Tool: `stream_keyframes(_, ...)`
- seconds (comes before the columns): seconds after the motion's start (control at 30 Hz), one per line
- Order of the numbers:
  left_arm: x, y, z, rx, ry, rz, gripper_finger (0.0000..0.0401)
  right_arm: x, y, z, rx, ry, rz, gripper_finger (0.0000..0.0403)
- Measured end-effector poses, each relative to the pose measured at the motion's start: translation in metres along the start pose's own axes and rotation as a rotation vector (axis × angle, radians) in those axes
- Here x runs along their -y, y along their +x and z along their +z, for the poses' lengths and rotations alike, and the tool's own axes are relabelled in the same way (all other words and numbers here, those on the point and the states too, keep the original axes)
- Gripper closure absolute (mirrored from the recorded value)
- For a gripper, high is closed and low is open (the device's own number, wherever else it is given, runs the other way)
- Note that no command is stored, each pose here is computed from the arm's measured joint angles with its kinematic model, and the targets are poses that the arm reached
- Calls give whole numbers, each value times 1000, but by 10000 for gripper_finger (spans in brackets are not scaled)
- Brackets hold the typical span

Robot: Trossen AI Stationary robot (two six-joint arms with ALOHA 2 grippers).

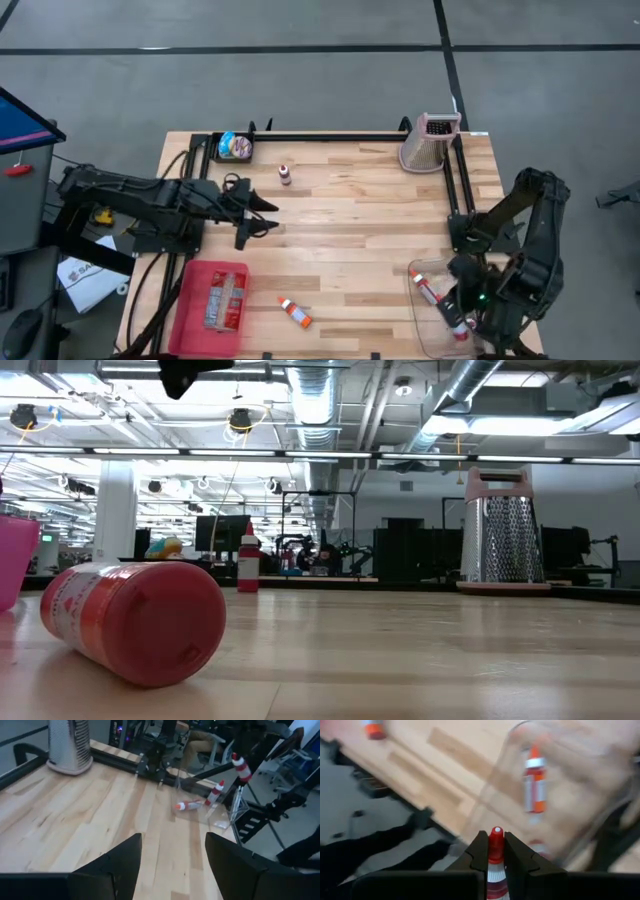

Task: Pick & Place Food Item
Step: Put the bottom red food coloring bottle into the transparent bin

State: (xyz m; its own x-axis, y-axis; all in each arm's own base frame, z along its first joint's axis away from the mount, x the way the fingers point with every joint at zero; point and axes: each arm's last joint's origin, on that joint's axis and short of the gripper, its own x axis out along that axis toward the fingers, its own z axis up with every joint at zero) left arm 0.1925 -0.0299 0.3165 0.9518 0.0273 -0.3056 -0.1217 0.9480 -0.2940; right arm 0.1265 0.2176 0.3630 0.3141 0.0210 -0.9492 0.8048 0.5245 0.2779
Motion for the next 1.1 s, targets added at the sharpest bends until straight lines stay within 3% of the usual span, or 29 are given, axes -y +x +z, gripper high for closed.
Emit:
stream_keyframes(0.13, 4, 16, -1, 1, -28, -28, 186, 7, 5, -2, 12, -49, -65, 379)
stream_keyframes(0.33, 10, 30, -2, 27, -34, -52, 192, 21, 49, -5, 130, -103, -214, 379)
stream_keyframes(0.57, 9, 28, 1, 57, -78, -27, 197, 45, 97, -10, 215, -89, -298, 379)
stream_keyframes(0.8, 10, 24, 4, 83, -128, -39, 197, 67, 120, -19, 234, -111, -353, 377)
stream_keyframes(1.1, 8, 18, 2, 45, -106, -53, 185, 71, 125, -16, 256, -112, -373, 278)
